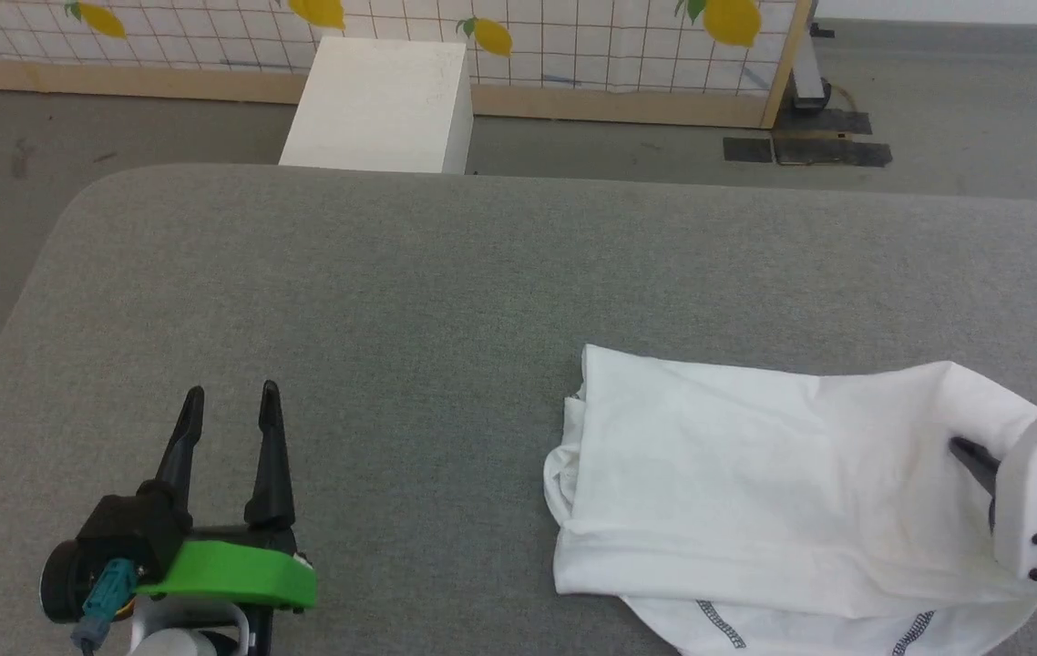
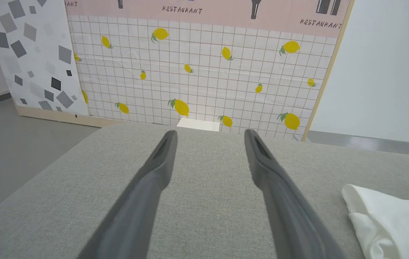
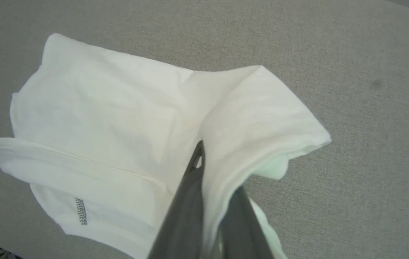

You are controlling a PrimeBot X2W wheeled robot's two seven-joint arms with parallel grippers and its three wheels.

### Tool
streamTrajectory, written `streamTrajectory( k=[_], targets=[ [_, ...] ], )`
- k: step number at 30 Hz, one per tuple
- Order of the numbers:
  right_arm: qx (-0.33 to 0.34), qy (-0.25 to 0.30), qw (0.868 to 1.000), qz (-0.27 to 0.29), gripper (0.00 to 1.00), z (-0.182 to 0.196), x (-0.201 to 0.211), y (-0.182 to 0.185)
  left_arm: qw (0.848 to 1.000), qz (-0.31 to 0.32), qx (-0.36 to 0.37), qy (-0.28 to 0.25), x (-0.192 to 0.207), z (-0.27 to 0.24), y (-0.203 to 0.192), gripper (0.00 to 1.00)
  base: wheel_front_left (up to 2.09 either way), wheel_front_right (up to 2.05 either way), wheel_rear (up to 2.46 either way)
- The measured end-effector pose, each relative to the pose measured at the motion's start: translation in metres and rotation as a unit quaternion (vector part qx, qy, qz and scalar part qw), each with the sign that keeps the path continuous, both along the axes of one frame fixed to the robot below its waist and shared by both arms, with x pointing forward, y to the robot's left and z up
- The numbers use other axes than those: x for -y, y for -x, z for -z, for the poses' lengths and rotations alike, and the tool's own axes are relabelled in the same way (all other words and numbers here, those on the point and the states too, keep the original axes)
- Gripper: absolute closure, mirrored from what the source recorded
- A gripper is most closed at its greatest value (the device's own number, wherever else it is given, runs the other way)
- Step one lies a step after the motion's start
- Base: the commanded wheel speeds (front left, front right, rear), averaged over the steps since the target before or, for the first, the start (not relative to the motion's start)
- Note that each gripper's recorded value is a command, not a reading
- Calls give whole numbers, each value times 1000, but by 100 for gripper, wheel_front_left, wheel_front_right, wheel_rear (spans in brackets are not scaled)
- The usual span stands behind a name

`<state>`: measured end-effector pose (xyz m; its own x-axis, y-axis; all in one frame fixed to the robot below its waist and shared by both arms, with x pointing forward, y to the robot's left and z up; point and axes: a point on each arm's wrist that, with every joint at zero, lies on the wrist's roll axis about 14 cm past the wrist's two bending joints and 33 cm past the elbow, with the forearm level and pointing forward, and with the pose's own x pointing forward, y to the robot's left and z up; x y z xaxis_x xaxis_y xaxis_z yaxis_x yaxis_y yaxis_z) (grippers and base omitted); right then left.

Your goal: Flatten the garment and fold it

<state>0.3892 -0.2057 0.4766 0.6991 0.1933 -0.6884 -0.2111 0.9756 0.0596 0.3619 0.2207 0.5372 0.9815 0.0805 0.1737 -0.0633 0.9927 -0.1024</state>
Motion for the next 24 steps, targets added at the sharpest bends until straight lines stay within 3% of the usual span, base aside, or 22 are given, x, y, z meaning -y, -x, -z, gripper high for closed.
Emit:
streamTrajectory(
  k=[11,15,24],
  targets=[
    [-6,-64,989,-131,100,3,-107,12,1000,11,0,6,6,1,1,0,0,0,0],
    [-11,-98,982,-160,100,10,-146,7,1000,7,-5,7,3,4,2,0,0,0,0],
    [-50,-113,971,-206,100,39,-196,2,1000,-10,-19,11,-6,13,6,0,0,0,0]
  ],
)
